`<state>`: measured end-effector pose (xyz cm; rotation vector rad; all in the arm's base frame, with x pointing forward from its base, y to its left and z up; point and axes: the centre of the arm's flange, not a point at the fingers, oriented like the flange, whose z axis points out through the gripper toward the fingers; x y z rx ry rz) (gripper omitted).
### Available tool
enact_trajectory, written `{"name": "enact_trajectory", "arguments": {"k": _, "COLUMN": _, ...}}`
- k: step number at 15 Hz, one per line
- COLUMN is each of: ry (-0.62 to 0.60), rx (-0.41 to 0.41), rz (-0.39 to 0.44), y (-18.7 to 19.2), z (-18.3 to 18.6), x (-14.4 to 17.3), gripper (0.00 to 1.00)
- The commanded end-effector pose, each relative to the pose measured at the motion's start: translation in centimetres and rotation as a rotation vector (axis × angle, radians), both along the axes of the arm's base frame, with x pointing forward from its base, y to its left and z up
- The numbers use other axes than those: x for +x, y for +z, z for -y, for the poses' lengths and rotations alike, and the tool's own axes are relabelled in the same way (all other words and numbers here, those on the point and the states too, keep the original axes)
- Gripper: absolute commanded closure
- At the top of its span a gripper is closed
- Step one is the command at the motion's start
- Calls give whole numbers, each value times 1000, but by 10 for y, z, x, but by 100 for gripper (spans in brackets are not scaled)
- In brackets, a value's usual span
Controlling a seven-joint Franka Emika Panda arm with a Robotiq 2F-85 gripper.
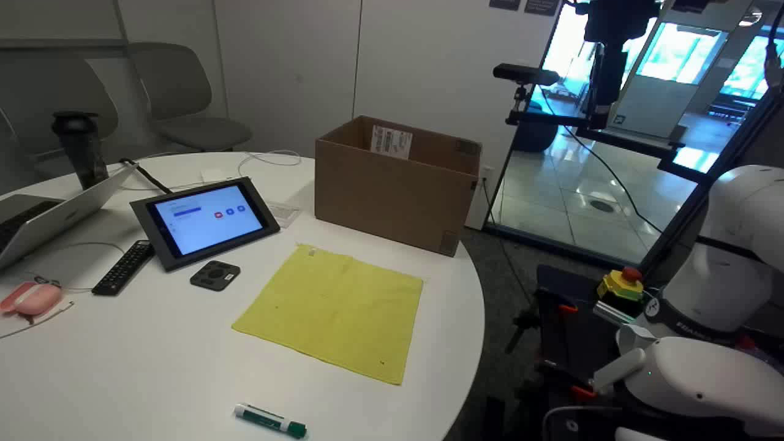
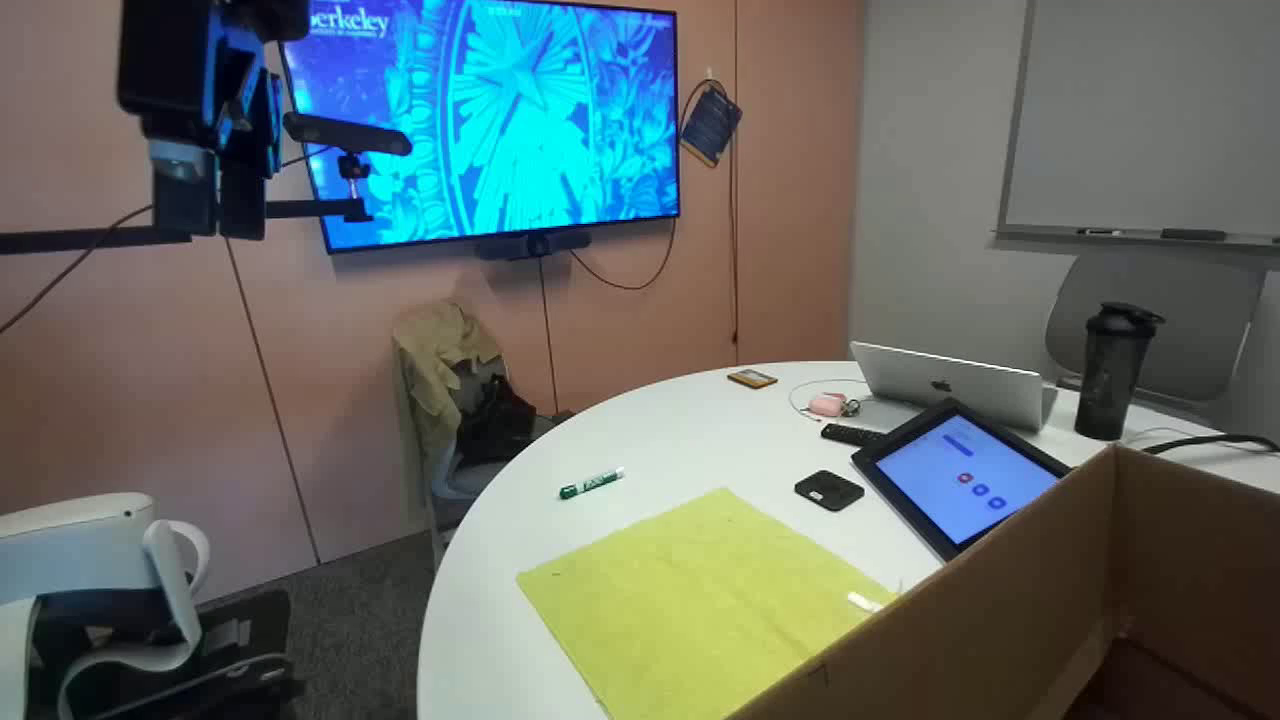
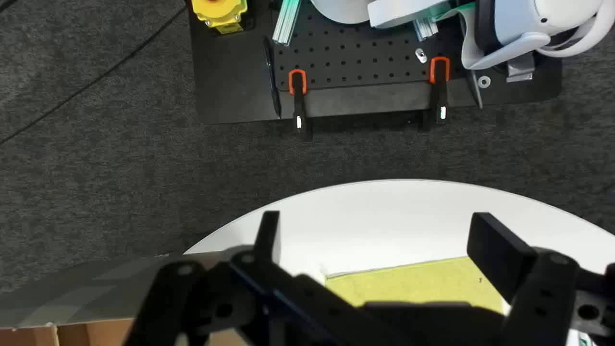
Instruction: Put the marker on the cloth and wrap it, then put it in the box
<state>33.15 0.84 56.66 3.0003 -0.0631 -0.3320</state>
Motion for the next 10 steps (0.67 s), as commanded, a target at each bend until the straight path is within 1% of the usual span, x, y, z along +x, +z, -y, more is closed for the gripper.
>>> {"name": "enact_trajectory", "arguments": {"k": 1, "ry": 0, "rx": 0, "rz": 3, "y": 1, "z": 0, "x": 0, "gripper": 0}}
{"name": "enact_trajectory", "arguments": {"k": 4, "ry": 2, "rx": -2, "rz": 6, "y": 4, "z": -1, "x": -1, "gripper": 0}}
{"name": "enact_trajectory", "arguments": {"k": 6, "ry": 17, "rx": -11, "rz": 2, "y": -1, "z": -5, "x": 3, "gripper": 0}}
{"name": "enact_trajectory", "arguments": {"k": 8, "ry": 44, "rx": -18, "rz": -2, "y": -6, "z": -15, "x": 9, "gripper": 0}}
{"name": "enact_trajectory", "arguments": {"k": 10, "ry": 75, "rx": -25, "rz": -6, "y": -11, "z": -30, "x": 22, "gripper": 0}}
